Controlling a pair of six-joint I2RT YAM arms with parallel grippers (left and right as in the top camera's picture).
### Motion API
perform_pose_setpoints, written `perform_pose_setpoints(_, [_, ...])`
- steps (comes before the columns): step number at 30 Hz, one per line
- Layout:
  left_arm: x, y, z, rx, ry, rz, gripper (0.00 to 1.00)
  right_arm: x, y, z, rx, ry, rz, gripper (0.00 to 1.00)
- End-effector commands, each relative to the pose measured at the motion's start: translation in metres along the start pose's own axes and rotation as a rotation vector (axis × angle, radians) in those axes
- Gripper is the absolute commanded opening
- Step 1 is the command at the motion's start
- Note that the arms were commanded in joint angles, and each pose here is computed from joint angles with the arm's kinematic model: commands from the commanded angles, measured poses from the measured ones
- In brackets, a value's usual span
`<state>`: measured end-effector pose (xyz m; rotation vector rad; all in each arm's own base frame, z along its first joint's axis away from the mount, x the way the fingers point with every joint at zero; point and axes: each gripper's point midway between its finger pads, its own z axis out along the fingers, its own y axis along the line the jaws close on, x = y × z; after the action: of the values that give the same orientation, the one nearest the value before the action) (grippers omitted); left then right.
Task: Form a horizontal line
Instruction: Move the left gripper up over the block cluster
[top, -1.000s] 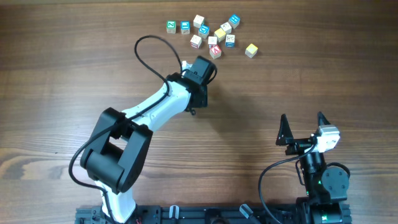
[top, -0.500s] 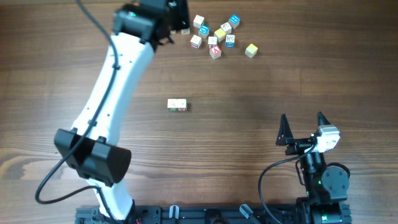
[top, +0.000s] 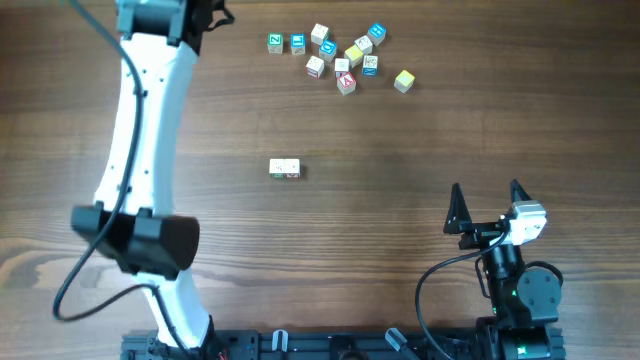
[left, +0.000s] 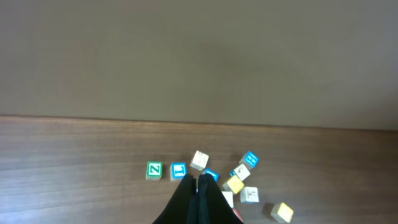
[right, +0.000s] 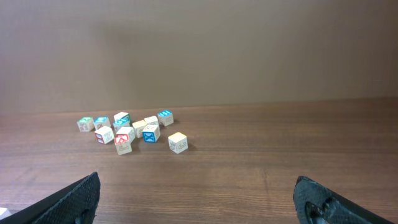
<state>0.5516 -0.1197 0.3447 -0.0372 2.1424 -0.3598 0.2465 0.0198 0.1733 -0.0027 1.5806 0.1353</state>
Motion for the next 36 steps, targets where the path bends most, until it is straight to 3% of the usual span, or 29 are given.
perform_pose_setpoints(1, [0.018, 0.006, 0.042, 0.006, 0.044, 0.015, 0.04, -0.001, 0.002, 0.0, -0.014, -0.003, -0.006, 1.0])
perform_pose_setpoints(10, [0.082, 0.031, 0.124, -0.028, 0.176, 0.001, 0.04, -0.001, 0.002, 0.0, -0.014, -0.003, -0.006, 1.0])
perform_pose_setpoints(12, [0.098, 0.036, 0.138, -0.037, 0.21, -0.002, 0.08, -0.001, 0.002, 0.0, -0.014, -0.003, -0.006, 1.0])
perform_pose_setpoints(26, [0.171, 0.06, 0.19, -0.073, 0.351, -0.015, 0.07, -0.001, 0.002, 0.0, -0.014, -0.003, -0.006, 1.0])
perform_pose_setpoints(27, [0.173, 0.06, 0.191, -0.074, 0.358, -0.014, 0.09, -0.001, 0.002, 0.0, -0.014, -0.003, -0.006, 1.0])
perform_pose_setpoints(30, [0.175, 0.057, 0.19, -0.07, 0.364, -0.004, 0.29, -0.001, 0.002, 0.0, -0.014, -0.003, -0.007, 1.0])
perform_pose_setpoints(33, [0.182, 0.053, 0.188, -0.048, 0.394, 0.064, 0.45, -0.001, 0.002, 0.0, -0.014, -0.003, -0.006, 1.0])
perform_pose_setpoints(34, [0.186, 0.049, 0.187, -0.035, 0.41, 0.121, 0.56, -0.001, 0.002, 0.0, -0.014, -0.003, -0.006, 1.0])
perform_pose_setpoints(36, [0.189, 0.043, 0.187, -0.015, 0.418, 0.175, 0.64, -0.001, 0.002, 0.0, -0.014, -0.003, -0.006, 1.0])
